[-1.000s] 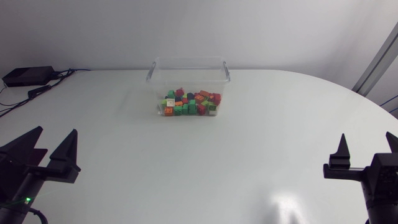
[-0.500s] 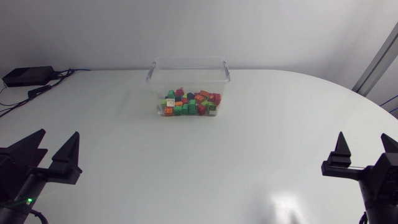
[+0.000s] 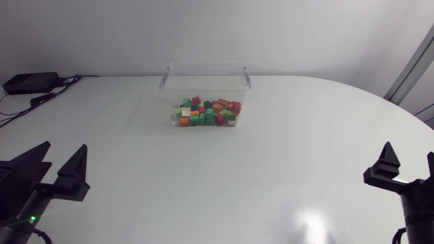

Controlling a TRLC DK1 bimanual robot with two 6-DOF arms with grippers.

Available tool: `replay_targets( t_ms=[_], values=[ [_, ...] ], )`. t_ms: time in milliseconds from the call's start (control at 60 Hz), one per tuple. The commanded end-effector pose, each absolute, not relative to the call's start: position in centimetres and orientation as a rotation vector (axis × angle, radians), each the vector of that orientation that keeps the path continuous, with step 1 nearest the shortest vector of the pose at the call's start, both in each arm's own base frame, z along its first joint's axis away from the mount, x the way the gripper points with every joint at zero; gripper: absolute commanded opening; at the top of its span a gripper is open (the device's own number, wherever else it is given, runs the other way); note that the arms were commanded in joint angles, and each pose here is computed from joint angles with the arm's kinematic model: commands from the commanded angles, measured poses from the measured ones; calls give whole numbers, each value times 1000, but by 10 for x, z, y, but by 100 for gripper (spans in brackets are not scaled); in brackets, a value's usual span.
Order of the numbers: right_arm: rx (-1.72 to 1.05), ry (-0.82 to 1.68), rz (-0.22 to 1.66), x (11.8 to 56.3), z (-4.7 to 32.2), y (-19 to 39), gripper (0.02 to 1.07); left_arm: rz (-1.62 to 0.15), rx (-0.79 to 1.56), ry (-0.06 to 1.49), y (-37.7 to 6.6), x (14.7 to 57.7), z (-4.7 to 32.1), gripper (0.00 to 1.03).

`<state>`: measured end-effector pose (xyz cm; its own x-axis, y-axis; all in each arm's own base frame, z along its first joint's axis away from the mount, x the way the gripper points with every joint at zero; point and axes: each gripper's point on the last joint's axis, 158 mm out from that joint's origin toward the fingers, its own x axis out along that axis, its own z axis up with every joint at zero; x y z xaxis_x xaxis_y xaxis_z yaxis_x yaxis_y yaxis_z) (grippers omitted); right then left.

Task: Place the duplo bricks in the container

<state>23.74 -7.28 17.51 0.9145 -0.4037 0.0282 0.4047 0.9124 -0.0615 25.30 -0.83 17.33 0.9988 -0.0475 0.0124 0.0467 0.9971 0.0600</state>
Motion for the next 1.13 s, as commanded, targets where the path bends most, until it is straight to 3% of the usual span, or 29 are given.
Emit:
replay_targets(
  t_ms=[0,833,1117],
  values=[
    [-25,5,-396,240,162,-70,102,-33,41,12,-6,254,161,99],
    [0,57,-12,254,149,-2,102,-17,0,61,-3,254,150,99],
    [0,57,-10,254,149,-2,102,-17,-1,61,-3,254,150,99]
  ],
)
